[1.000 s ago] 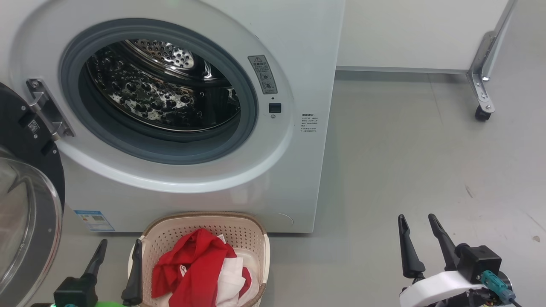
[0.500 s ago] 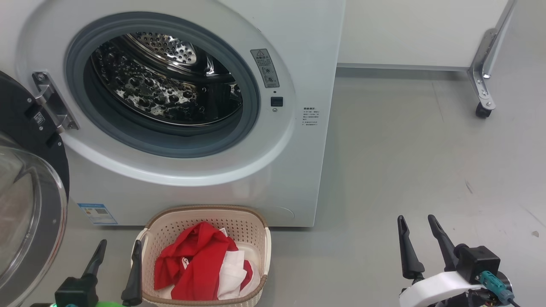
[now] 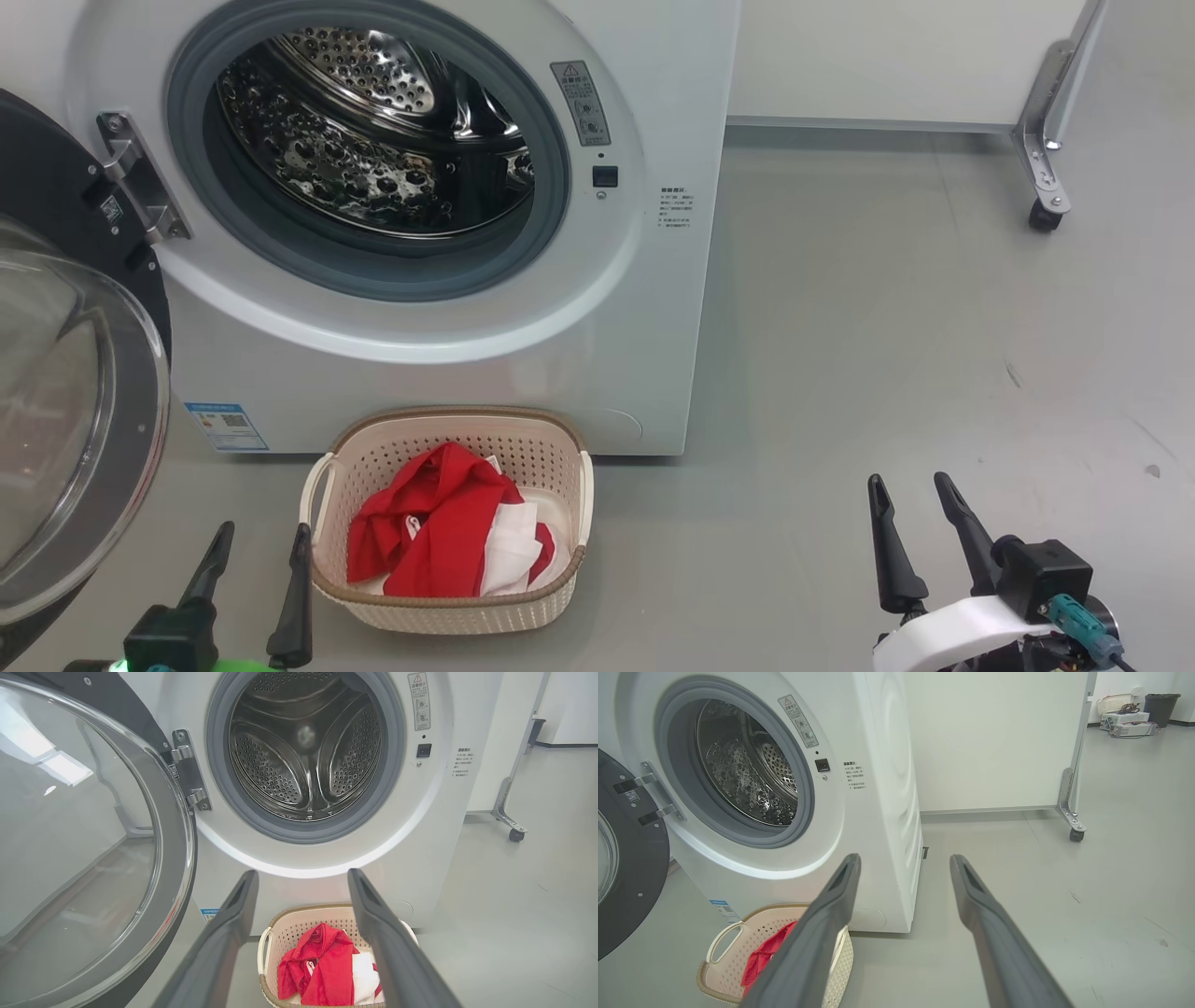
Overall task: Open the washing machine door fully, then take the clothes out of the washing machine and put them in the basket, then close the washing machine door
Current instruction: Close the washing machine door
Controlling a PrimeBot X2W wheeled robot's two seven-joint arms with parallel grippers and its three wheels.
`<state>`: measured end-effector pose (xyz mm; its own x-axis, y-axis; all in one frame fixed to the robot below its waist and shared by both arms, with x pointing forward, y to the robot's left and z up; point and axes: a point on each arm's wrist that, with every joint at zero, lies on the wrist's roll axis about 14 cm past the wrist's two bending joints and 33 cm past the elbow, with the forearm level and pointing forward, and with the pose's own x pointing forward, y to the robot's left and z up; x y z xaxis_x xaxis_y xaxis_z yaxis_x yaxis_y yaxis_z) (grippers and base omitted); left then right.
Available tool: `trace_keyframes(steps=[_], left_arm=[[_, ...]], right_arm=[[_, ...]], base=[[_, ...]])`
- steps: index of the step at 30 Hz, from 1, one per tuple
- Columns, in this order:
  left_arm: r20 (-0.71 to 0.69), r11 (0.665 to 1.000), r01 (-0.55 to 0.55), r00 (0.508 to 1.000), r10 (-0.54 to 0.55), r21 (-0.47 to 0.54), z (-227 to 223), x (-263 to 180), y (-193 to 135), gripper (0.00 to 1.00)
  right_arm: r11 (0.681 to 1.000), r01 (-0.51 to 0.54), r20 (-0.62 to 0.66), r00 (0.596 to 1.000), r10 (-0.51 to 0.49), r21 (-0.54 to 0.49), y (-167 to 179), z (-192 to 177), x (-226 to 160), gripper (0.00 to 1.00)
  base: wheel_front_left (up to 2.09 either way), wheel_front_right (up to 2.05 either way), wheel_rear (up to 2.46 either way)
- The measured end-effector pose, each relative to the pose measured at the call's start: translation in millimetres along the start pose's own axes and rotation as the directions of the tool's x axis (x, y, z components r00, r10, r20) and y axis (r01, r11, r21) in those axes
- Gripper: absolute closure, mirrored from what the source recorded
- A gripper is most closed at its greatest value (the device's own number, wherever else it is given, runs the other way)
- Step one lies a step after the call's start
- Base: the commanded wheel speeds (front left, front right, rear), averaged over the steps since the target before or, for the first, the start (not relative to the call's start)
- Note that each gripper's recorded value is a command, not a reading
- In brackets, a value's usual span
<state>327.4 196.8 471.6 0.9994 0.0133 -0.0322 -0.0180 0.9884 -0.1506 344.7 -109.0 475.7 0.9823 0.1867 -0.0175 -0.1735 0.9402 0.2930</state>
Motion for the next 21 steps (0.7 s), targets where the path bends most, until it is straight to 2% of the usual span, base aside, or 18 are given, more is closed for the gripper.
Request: trace_keyframes(steps=[11, 21], left_arm=[[0.003, 1.000, 0.005, 1.000, -0.005, 0.007, 0.8, -0.3, -1.3, 0.00], [0.006, 1.000, -0.001, 1.000, 0.001, 0.005, 1.1, -0.8, -1.4, 0.00]], right_arm=[[1.000, 0.001, -0.001, 1.000, -0.001, -0.001, -0.2, -0.2, -1.0, 0.00], [1.000, -0.001, -0.002, 1.000, 0.001, 0.000, 0.2, -0.7, -0.6, 0.00]], base=[[-0.92, 0.92, 0.00], [-0.49, 0.49, 0.00]])
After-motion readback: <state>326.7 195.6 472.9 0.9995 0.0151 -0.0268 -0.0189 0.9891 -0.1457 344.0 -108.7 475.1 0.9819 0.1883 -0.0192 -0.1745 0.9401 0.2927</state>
